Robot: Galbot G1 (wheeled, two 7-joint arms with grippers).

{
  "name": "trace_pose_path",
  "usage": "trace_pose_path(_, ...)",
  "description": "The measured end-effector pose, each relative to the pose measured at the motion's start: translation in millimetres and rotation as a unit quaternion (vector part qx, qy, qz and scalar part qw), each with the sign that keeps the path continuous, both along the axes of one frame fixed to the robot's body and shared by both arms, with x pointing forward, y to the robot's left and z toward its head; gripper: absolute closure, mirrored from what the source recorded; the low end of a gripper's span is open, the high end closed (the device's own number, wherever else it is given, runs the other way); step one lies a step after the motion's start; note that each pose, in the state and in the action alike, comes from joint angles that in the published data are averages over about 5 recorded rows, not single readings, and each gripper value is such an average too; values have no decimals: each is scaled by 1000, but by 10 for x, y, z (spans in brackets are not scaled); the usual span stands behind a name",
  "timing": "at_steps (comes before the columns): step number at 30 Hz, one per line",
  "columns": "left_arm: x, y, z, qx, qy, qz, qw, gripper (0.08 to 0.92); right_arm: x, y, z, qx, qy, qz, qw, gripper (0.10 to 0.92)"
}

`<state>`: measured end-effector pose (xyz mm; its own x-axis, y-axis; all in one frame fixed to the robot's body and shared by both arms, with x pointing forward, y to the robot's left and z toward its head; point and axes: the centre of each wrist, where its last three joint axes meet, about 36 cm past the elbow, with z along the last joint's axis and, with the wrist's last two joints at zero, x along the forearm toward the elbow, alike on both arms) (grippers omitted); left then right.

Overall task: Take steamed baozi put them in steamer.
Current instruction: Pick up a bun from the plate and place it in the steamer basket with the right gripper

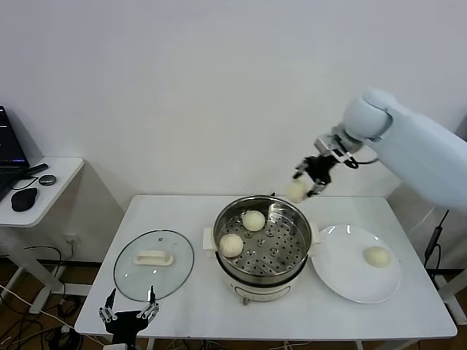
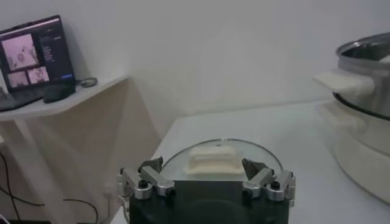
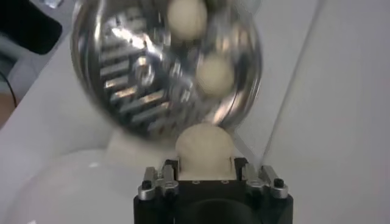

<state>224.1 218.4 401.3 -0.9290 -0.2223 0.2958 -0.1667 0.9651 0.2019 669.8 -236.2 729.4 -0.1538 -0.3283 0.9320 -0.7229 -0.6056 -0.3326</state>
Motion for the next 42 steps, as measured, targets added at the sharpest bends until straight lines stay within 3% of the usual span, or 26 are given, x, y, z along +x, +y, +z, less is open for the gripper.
trace_pose_path(7,5,-29,64,-4,-9,2,1000,177,-97,493,-175,-40,-11,168,985,484)
trace_pose_path(19,32,-26,73,-5,-14,4,1000,177,-410,1089,-729,-108,-20,362,926,482)
trace_pose_path(29,63,-30,65,-9,-17,3,1000,177,-634,1389,-1103,-123,-3,437,891,479)
trace_pose_path(38,85,-28,47,-12,-18,3,1000,177,-752,1506,-1322,-125,9,461,879,478)
trace_pose_path(42,89,-24,44,-13,-18,4,1000,177,-763,1496,-1345,-125,6,457,881,414)
